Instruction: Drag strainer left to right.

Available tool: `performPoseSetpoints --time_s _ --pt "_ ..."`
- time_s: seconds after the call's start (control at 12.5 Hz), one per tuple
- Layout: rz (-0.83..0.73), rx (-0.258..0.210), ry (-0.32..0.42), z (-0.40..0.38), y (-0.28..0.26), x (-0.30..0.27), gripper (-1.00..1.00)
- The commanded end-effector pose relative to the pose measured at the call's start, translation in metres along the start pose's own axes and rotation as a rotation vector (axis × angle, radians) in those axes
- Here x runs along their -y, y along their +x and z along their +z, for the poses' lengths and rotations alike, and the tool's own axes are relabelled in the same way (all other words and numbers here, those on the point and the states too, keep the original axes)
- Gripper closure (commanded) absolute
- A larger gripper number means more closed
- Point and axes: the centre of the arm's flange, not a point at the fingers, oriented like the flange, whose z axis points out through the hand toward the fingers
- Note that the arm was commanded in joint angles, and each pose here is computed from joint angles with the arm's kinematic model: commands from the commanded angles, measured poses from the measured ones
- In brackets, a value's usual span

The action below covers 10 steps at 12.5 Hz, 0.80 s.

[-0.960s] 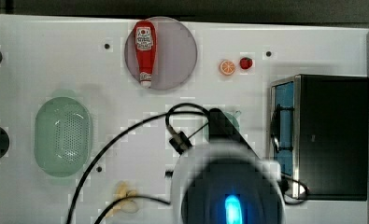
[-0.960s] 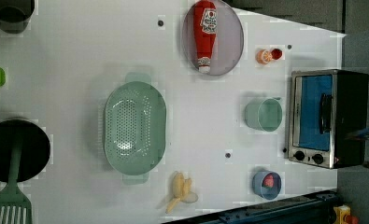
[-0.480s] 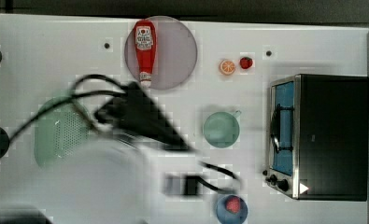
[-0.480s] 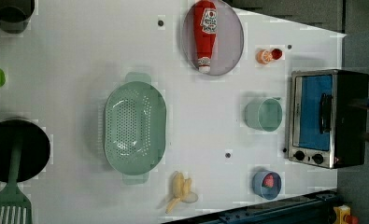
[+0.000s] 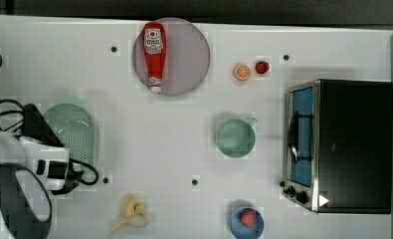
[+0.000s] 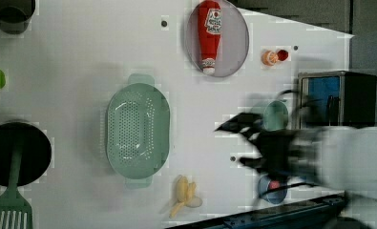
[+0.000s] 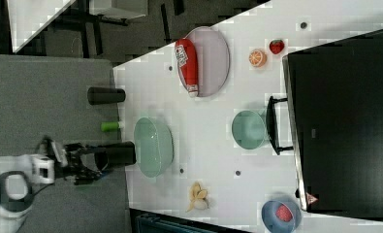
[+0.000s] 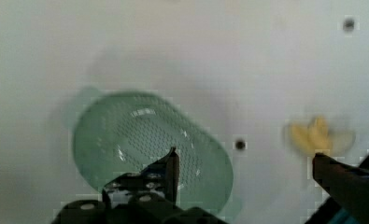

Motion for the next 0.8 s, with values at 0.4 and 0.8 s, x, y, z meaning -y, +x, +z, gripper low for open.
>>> performPoseSetpoints --time_s 0.4,0.8 --pt "0.47 0.075 0.008 0.09 -0.003 0.04 -1.0" --pt "0.529 0.175 0.019 0.186 -0.004 0.05 -1.0"
